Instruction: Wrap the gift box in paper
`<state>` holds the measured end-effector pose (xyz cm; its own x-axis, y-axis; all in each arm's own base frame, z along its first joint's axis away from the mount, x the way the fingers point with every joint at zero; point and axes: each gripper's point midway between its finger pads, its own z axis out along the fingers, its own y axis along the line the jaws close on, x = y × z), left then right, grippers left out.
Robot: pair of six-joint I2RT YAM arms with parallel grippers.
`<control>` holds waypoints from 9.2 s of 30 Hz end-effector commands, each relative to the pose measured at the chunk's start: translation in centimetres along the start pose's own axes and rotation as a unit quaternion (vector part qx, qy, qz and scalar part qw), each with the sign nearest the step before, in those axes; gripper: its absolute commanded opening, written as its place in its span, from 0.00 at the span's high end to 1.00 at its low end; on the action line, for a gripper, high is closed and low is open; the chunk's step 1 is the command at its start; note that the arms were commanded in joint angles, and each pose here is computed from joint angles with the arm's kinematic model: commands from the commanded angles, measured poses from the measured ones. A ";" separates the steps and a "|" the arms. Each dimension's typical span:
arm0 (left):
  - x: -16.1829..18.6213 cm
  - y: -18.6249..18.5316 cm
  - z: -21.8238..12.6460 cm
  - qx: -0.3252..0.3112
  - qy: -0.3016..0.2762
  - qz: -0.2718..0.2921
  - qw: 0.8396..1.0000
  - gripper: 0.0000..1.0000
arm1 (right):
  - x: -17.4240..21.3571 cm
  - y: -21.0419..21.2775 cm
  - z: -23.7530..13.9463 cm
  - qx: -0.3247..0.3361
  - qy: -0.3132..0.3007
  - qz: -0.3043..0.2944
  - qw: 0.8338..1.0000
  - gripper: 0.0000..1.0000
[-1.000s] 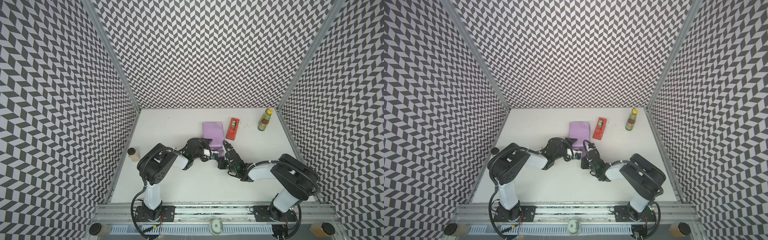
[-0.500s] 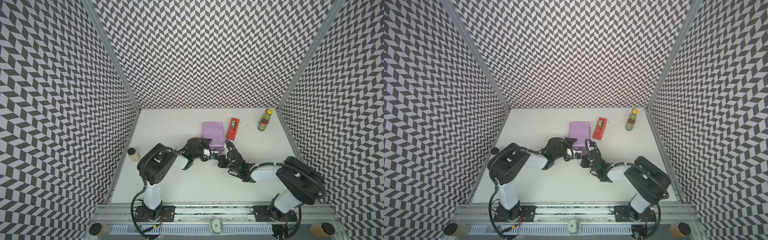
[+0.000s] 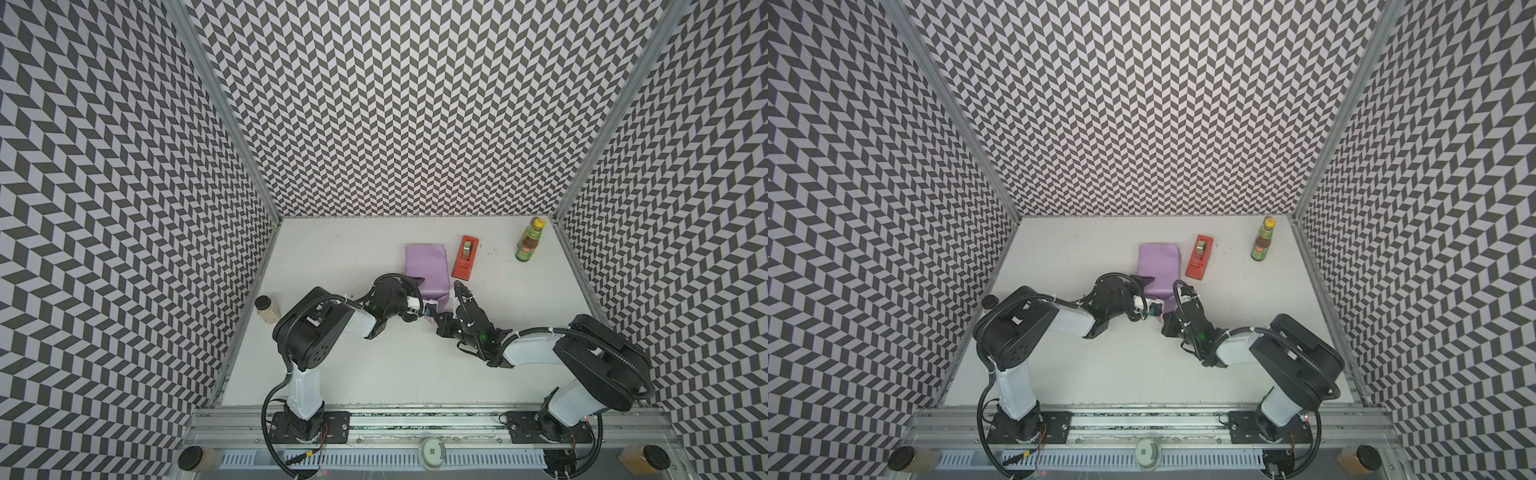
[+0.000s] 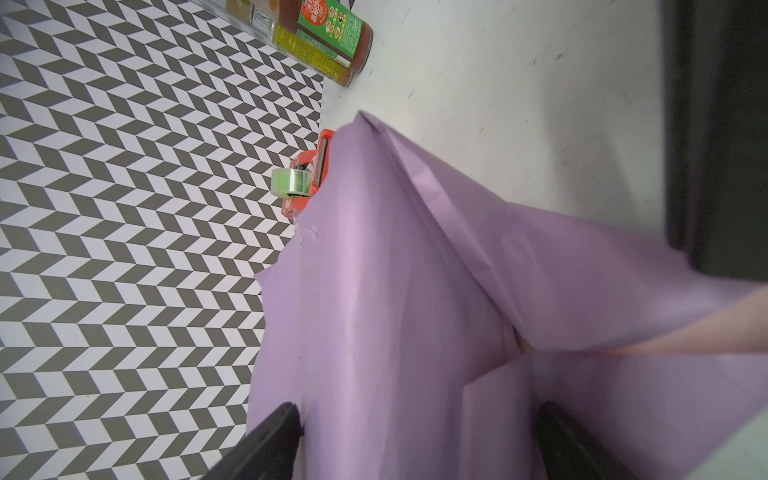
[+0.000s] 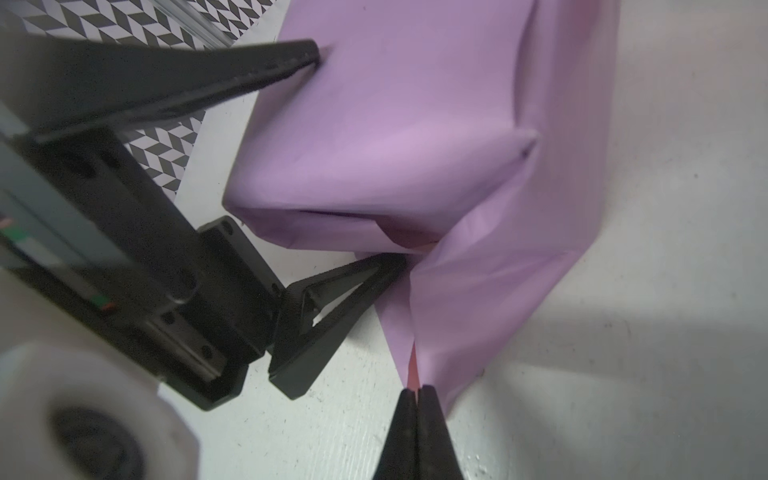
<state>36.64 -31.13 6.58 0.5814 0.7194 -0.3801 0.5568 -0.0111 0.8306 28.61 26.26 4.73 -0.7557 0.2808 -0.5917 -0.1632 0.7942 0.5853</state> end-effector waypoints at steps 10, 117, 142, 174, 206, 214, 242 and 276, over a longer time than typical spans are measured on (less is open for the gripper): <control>-0.9 1.1 -0.8 0.004 -0.015 0.004 1.000 0.09 | 0.5 -0.5 -1.9 -0.028 -0.004 0.013 1.000 0.64; -2.8 -1.9 -3.2 0.207 -0.156 -0.071 0.963 1.00 | -4.3 0.2 -3.9 -0.091 -0.029 -0.132 0.987 0.42; -1.2 -2.2 -2.8 0.233 -0.177 -0.124 0.948 1.00 | -8.5 2.5 -4.0 0.059 -0.136 -0.644 0.750 0.10; -0.9 -2.1 -2.8 0.233 -0.178 -0.128 0.947 1.00 | -6.5 3.1 2.7 0.019 -0.145 -0.799 0.584 0.05; -1.0 -1.0 -2.8 0.216 -0.172 -0.125 0.953 0.86 | -7.8 2.1 4.0 0.019 -0.148 -0.789 0.596 0.44; -1.9 1.6 -4.2 0.164 -0.175 -0.097 0.966 0.52 | -7.8 2.0 4.0 0.017 -0.148 -0.787 0.599 0.49; 1.3 3.4 -0.9 0.024 -0.114 0.004 0.993 0.11 | -7.4 1.6 4.2 0.002 -0.143 -0.786 0.601 0.53; 2.4 0.2 0.8 0.073 -0.107 -0.041 0.991 0.50 | -10.4 3.1 0.3 -0.025 -0.208 -0.734 0.646 0.19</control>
<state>39.64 -29.96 8.20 0.6775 0.5427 -0.4965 0.6088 -0.0351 0.7925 36.10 25.95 10.06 0.4387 -0.6938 -0.5711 -0.5469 0.2981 -0.7823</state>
